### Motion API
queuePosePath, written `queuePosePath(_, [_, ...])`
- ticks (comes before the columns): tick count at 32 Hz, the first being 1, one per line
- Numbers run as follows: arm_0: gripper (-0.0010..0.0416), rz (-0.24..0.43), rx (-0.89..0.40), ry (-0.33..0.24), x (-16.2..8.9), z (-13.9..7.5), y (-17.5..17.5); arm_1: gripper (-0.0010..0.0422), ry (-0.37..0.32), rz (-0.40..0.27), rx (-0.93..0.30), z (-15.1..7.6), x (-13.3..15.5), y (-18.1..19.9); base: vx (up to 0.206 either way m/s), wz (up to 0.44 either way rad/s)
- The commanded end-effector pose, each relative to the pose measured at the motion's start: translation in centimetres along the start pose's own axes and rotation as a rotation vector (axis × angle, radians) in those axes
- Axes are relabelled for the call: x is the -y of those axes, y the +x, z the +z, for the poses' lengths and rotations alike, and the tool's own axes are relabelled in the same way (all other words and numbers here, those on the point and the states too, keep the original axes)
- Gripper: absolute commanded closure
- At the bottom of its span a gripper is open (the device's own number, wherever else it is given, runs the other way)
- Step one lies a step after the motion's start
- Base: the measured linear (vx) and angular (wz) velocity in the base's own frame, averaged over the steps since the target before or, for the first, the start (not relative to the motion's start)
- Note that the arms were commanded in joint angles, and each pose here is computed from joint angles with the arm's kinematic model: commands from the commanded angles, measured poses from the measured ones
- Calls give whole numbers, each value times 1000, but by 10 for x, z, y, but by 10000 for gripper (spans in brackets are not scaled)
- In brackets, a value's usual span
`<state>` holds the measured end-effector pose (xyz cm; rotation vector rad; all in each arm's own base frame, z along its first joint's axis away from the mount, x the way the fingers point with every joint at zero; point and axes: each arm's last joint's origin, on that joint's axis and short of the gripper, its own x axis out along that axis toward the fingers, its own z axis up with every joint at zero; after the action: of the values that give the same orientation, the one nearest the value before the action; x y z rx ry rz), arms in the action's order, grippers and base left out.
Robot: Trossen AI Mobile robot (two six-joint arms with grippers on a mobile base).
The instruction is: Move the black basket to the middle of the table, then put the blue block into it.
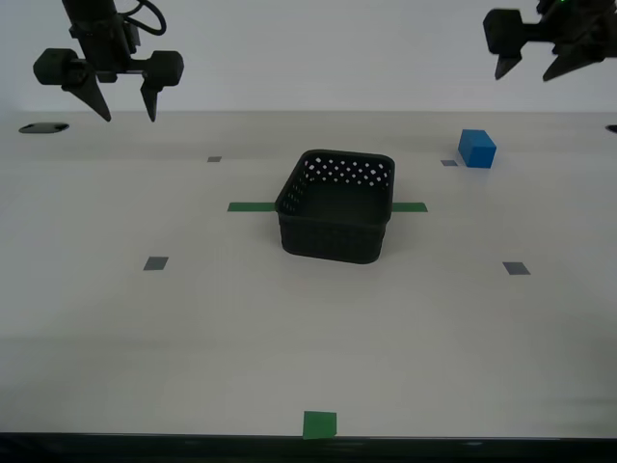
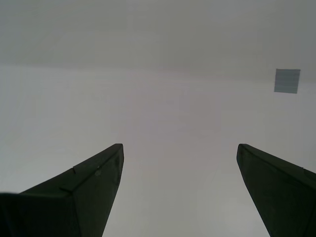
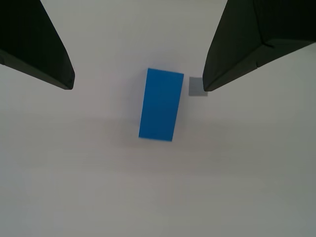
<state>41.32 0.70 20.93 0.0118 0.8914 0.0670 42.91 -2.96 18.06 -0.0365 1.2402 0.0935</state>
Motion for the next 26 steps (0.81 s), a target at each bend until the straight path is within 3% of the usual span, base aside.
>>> queuePosePath(1, [39,0,-19,-3,-1,1,14,99,-7,8,-18,-4,-6,5,0,0])
queuePosePath(10, [53,6,-59,8,-4,13,59,99,-20,11,-30,-20,-11,26,0,0])
queuePosePath(22, [53,22,-162,6,-17,-19,121,99,-29,-2,7,-17,-10,27,0,0])
queuePosePath(26, [64,24,-164,7,-19,-19,122,99,-30,-2,11,-16,-10,27,0,0])
